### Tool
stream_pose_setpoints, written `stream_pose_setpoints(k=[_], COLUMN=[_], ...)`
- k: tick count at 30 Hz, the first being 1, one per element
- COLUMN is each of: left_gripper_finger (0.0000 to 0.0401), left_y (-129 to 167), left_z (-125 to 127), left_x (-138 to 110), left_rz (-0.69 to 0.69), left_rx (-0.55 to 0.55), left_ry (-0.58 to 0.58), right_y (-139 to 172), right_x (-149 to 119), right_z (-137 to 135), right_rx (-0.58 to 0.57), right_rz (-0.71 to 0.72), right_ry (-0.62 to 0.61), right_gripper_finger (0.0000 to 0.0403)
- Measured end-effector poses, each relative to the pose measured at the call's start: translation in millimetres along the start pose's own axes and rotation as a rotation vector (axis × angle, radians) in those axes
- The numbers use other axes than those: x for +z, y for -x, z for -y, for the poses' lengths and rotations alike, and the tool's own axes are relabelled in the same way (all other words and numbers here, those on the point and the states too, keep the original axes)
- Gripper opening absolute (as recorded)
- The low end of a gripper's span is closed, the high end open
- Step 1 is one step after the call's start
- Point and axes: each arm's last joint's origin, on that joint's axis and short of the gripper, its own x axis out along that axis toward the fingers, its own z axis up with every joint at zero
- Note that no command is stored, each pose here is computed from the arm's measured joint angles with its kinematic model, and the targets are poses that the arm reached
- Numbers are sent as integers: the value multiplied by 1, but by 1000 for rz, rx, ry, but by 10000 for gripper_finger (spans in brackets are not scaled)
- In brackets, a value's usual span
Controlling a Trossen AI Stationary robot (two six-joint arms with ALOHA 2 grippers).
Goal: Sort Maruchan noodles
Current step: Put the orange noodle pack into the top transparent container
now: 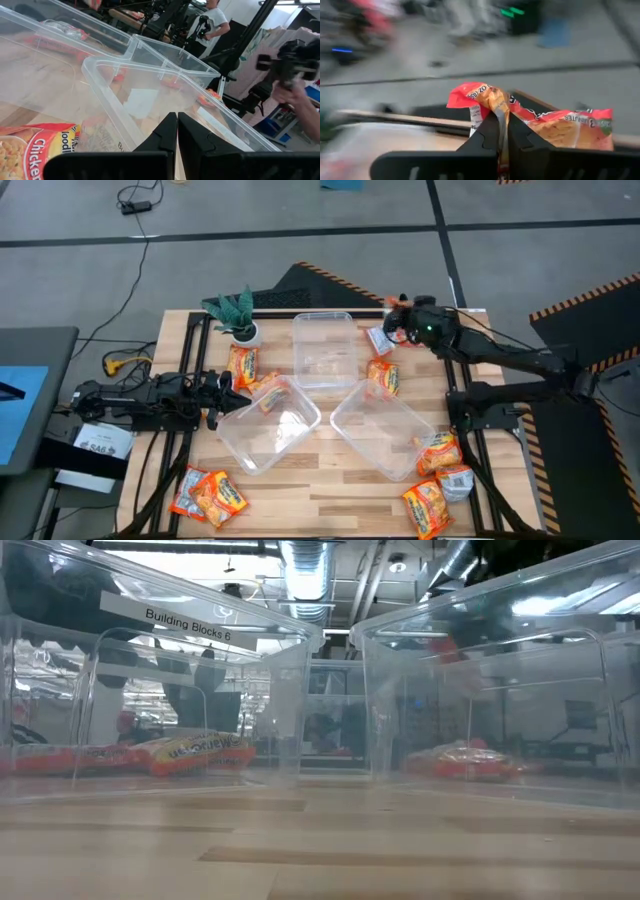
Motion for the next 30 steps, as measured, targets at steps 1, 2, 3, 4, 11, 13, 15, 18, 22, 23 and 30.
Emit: stream_pose_setpoints(k=[1, 2, 3, 4, 11, 13, 15, 18, 22, 23, 30], left_gripper_finger=[0, 0, 0, 0, 0, 0, 0, 0, 0, 0, 0], left_y=[0, 0, 0, 0, 0, 0, 0, 0, 0, 0, 0], left_z=[0, 0, 0, 0, 0, 0, 0, 0, 0, 0, 0], left_x=[0, 0, 0, 0, 0, 0, 0, 0, 0, 0, 0], left_rz=[0, 0, 0, 0, 0, -1, 0, 0, 0, 0, 0], left_rx=[0, 0, 0, 0, 0, 0, 0, 0, 0, 0, 0], left_ry=[0, 0, 0, 0, 0, 0, 0, 0, 0, 0, 0], right_y=[3, 4, 6, 6, -5, -11, -17, -23, -28, -28, -23], right_x=[1, 1, -1, -3, -31, -39, -44, -46, -47, -46, -36], right_z=[-9, -18, -28, -37, -96, -107, -116, -125, -129, -130, -127], right_rx=[75, 147, 219, 286, 538, 546, 548, 550, 539, 536, 498], right_rz=[14, 26, 34, 41, -6, -33, -50, -45, -66, -73, -143], right_ry=[4, 5, 7, 7, 63, 80, 94, 126, 149, 154, 190], right_gripper_finger=[17, 17, 17, 17, 17, 21, 37, 64, 88, 95, 164])
